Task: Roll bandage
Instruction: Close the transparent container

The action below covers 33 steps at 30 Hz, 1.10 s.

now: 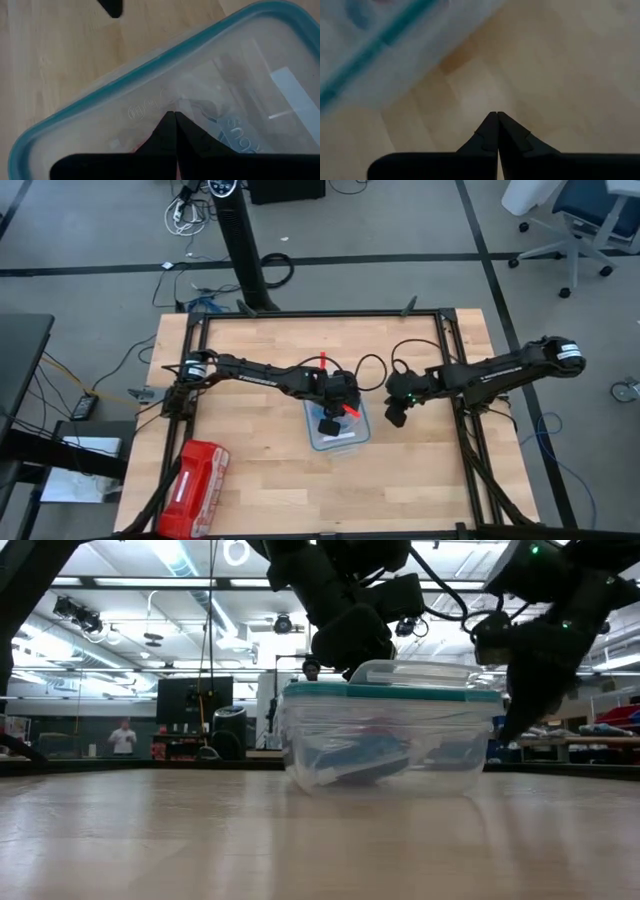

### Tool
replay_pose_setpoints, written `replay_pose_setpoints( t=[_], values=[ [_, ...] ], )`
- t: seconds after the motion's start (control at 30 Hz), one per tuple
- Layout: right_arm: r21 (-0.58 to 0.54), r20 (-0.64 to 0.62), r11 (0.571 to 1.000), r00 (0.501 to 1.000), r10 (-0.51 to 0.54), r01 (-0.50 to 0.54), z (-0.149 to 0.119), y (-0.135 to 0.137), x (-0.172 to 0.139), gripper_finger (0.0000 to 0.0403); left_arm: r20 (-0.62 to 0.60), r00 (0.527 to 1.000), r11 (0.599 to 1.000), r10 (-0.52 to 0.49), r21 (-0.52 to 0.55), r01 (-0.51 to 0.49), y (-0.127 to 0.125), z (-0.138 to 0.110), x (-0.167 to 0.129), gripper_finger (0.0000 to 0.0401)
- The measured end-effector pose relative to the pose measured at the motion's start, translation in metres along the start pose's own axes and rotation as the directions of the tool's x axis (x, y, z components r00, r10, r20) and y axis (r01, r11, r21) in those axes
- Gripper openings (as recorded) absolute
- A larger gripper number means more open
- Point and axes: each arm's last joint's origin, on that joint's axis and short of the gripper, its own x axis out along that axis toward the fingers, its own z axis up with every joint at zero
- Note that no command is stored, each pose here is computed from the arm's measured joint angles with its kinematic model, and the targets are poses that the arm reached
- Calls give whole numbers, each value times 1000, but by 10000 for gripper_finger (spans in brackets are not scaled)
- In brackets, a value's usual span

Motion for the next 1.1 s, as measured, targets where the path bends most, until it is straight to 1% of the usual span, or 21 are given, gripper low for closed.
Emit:
replay_pose_setpoints(
  t=[0.07,0.17,0.23,0.3,0.37,0.43,0.53,0.6,0.67,0.8,0.87,1.0,1.1],
  values=[
    [11,35,1000,999,20,-20,3,0,-5,0,1,1000,1000,-3,0,3,0,0,0,0],
    [7,108,993,987,118,-120,12,6,-6,0,1,1000,1000,-2,0,2,0,0,0,0],
    [-26,171,984,969,178,-177,21,12,-1,0,1,1000,1000,0,1,0,0,0,0,0],
    [-59,202,972,950,236,-229,28,18,12,0,2,1000,1000,1,0,-1,0,0,0,0],
    [-63,188,968,949,252,-244,33,19,25,0,-14,1000,1000,-6,1,6,-1,-1,0,0],
    [-61,170,970,955,244,-237,38,21,34,0,-23,1000,1000,-11,1,11,-1,-2,-1,0],
    [-78,171,969,955,243,-233,41,23,35,0,-27,1000,1000,-15,2,15,-2,-3,-1,0],
    [-83,187,969,952,243,-231,42,22,28,0,-28,999,1000,-16,2,16,-2,-2,-1,0],
    [-78,186,976,959,215,-204,40,20,21,0,-12,1000,1000,-7,-1,7,-1,-1,-1,0],
    [-52,171,994,979,106,-99,33,11,8,0,-5,1000,1000,0,-2,0,-1,0,0,0],
    [-33,179,997,981,70,-65,32,8,4,0,-4,1000,1000,0,-2,0,-1,0,0,0],
    [-18,169,1000,985,-16,20,28,4,4,0,-4,1000,1000,0,-3,0,-1,0,0,0],
    [-61,178,997,983,-43,55,28,5,7,0,-3,1000,1000,0,-2,0,-1,0,0,0]
  ],
)
